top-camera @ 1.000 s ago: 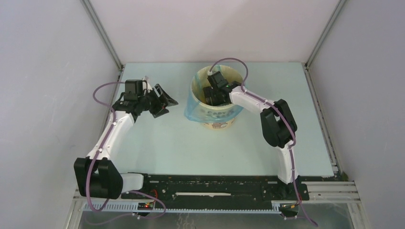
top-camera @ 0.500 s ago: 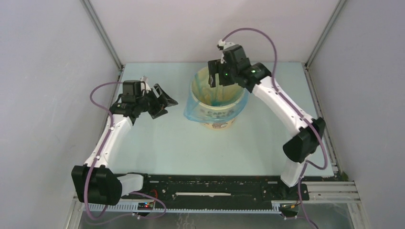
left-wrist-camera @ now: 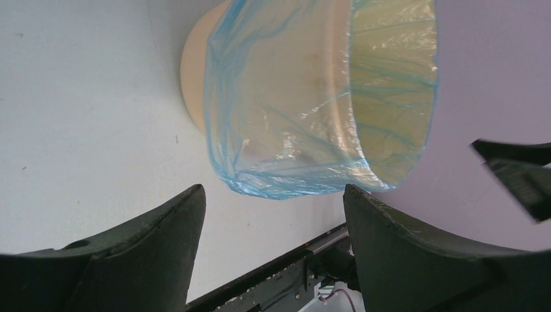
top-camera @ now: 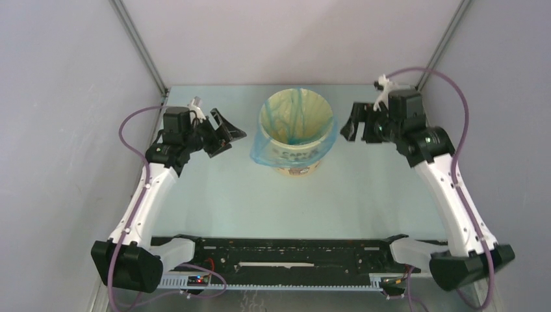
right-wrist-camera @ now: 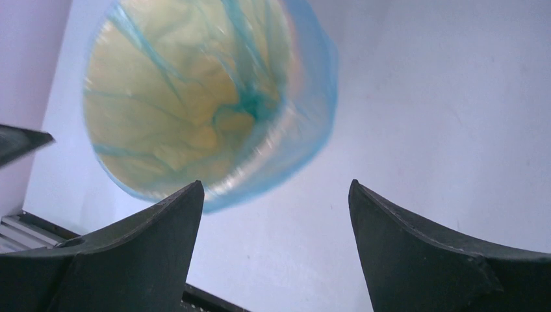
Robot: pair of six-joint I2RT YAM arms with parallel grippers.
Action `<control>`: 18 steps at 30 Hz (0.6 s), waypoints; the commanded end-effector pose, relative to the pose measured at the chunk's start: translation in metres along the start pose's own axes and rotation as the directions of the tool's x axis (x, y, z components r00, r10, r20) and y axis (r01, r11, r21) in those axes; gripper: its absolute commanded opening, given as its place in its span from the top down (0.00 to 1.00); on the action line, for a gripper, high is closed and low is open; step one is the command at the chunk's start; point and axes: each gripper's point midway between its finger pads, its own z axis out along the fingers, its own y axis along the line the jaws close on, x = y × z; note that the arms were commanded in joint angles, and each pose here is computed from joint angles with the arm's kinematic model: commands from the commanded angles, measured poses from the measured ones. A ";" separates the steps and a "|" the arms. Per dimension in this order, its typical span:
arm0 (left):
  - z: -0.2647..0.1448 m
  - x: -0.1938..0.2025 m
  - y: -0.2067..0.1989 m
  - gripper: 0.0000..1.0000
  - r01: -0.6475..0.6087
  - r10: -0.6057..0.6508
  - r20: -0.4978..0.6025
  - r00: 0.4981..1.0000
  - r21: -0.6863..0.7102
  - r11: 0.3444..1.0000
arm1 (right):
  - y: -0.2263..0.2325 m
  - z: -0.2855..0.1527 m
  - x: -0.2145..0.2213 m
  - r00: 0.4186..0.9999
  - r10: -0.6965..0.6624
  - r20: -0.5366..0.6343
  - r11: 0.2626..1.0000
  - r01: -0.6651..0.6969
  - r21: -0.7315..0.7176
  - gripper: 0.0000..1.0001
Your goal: Put the trash bags into the trash bin
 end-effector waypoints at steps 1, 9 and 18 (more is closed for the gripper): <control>-0.018 -0.023 -0.042 0.17 -0.061 0.052 0.082 0.995 0.112 0.992 | -0.006 -0.003 0.063 0.995 0.021 -0.101 0.998 -0.027 -0.058 0.09; -0.028 -0.047 -0.082 0.17 -0.085 0.060 0.131 0.990 0.193 0.978 | 0.021 0.064 0.116 0.999 -0.006 -0.049 0.967 -0.007 -0.256 0.09; -0.055 -0.053 -0.099 0.16 -0.120 0.076 0.204 0.976 0.213 0.970 | 0.060 0.134 0.121 0.994 -0.019 0.107 0.957 0.049 -0.285 0.09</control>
